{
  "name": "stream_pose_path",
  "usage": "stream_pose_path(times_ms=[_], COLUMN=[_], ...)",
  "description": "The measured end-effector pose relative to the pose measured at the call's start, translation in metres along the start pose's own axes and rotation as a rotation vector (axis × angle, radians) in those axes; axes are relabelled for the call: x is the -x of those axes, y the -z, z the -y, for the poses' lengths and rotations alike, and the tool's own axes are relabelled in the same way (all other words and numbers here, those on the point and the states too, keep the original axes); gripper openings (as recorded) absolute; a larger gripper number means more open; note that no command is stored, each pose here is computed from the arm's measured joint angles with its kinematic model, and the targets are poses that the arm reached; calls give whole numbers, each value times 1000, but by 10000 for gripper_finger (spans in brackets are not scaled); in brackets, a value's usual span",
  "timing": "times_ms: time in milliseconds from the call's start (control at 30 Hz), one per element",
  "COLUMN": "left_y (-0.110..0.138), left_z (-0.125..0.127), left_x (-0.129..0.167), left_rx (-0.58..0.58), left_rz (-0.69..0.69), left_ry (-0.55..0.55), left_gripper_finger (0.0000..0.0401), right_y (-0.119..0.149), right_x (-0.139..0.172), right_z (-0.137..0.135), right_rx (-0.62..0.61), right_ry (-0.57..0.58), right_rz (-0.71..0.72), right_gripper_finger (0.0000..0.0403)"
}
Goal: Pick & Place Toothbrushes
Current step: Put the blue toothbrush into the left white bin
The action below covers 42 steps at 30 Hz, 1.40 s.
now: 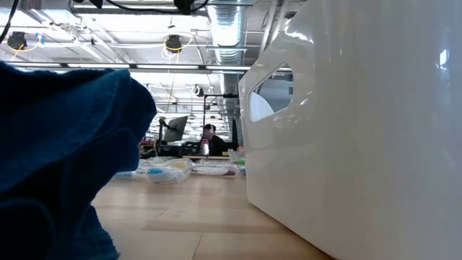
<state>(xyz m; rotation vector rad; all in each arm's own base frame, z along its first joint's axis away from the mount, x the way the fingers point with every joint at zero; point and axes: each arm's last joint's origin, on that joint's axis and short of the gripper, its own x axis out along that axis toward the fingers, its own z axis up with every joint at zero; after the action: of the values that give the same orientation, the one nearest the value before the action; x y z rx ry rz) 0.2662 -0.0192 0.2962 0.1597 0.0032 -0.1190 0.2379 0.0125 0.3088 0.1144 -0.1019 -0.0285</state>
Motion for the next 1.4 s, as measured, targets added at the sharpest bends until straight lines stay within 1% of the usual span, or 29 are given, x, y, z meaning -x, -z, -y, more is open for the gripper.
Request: stream_pose_path(times_ms=[67,167,267,367,500,600,733,833,1033,1167,1400], left_y=[1,2,6,12,21,27,26,24,20,20,20], left_z=[-1,-2,-1,0,3,7,16,26,42,43,41], left_x=[2,4,4,5,7,8,8,8,9,9,9], left_rx=[25,63,123,205,320,376,424,418,365,336,333], left_rz=[-23,-59,-92,-155,-253,-318,-326,-320,-303,-300,-301], left_ry=[-33,-69,-71,-70,-56,-44,-18,8,-9,-17,-28], left_gripper_finger=[199,199,199,199,199,199,199,199,199,199,199], right_y=[-5,-16,-18,-20,-25,-27,-30,-33,-37,-38,-36], right_x=[7,19,28,35,43,48,56,65,81,83,80], right_z=[-10,-23,-38,-49,-58,-63,-69,-72,-73,-72,-73], right_rx=[-3,-7,35,61,87,84,74,69,73,74,78], right_ry=[-59,-143,-223,-284,-331,-361,-405,-437,-483,-483,-480], right_rz=[60,114,111,124,157,163,166,158,146,143,133], right_gripper_finger=[0,0,0,0,0,0,0,0,0,0,0])
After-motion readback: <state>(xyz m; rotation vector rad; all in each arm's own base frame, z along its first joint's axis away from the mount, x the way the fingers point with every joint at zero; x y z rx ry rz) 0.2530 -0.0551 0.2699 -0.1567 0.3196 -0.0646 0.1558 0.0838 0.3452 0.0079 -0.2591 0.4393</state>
